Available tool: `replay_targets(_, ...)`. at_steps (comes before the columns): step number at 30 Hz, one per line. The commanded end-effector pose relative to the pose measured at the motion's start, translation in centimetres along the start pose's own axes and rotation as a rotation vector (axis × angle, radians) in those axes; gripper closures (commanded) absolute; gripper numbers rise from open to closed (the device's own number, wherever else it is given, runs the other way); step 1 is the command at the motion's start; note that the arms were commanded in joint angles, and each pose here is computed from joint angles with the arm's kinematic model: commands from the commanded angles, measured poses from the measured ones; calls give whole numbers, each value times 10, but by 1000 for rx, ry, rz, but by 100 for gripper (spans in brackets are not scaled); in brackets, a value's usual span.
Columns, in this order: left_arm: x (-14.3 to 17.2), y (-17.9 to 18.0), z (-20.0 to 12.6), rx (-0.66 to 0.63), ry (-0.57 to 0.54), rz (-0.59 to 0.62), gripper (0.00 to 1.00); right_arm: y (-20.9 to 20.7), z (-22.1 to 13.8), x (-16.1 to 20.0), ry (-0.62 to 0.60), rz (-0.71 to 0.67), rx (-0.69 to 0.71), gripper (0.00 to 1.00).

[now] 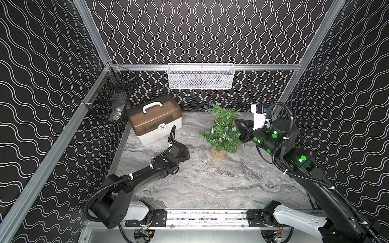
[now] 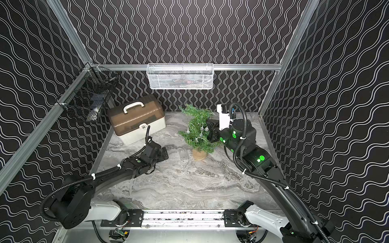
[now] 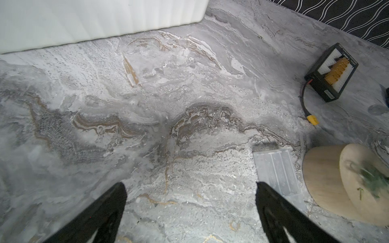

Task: Remove string lights from the small christmas tree
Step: Remove the light string from the Christmas tree.

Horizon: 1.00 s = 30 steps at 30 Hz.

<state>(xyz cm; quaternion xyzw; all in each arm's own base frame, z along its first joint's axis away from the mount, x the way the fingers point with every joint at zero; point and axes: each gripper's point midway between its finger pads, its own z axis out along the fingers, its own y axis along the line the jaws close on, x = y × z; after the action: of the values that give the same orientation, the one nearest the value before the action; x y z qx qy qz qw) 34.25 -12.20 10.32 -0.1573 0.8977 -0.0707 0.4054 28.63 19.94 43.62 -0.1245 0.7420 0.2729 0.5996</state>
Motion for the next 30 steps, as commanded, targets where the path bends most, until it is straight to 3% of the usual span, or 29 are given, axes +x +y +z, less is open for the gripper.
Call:
replay_targets(1,-4,-2,-1,5,-12,-10,1,8,1,-27,-57,21,-21,100)
replay_targets(23,-3,-2,-4,16,-8,-13,1,1,59,-180,-386,-75,181,100)
replay_targets(30,-1,1,-6,16,-9,-13,1,-46,67,-212,-435,-104,320,100)
